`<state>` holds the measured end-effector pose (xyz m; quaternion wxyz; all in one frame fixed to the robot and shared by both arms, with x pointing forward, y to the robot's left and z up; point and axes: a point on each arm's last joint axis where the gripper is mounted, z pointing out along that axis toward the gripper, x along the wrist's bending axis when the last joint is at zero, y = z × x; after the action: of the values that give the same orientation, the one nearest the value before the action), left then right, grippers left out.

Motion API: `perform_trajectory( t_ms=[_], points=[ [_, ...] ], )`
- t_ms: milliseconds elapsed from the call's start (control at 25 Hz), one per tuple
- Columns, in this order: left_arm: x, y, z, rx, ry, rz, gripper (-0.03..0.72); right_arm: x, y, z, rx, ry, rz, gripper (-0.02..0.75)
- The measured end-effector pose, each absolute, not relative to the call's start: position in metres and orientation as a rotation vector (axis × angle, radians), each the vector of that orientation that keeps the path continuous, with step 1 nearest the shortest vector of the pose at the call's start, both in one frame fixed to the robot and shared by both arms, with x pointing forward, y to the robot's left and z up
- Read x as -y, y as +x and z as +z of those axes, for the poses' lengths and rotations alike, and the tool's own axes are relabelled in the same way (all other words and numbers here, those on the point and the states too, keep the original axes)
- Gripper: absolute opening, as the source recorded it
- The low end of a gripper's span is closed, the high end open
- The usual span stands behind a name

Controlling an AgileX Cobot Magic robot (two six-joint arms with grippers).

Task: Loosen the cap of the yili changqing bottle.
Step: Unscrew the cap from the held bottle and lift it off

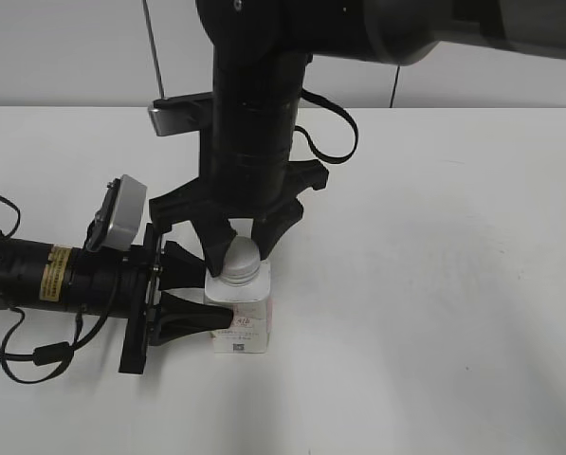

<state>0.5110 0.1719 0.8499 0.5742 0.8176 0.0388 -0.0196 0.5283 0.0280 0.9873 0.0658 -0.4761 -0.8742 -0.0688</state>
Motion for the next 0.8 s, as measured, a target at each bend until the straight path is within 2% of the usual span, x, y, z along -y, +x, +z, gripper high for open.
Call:
perform_trajectory(
  t_ms=[40,360,480,800],
  points=[
    [-0.1719,0.5110,0.8499,-0.091,1.917,-0.046,0.340,-0.0280,0.5282,0.9873,2.638,-1.435,-0.208,0.398],
    [-0.1719,0.5111,0.8499,-0.092,1.916,-0.045,0.337,-0.0282,0.5284,0.9877,2.725,-1.281,-0.222,0.397],
    [-0.1719,0.5111,0.8499,-0.092,1.916,-0.045,0.337,-0.0282,0.5284,0.9877,2.855,-0.999,-0.241,0.397],
    [-0.1719,0.5110,0.8498,-0.090,1.917,-0.045,0.335,-0.0283,0.5285,0.9881,3.086,0.139,-0.292,0.397]
  ],
)
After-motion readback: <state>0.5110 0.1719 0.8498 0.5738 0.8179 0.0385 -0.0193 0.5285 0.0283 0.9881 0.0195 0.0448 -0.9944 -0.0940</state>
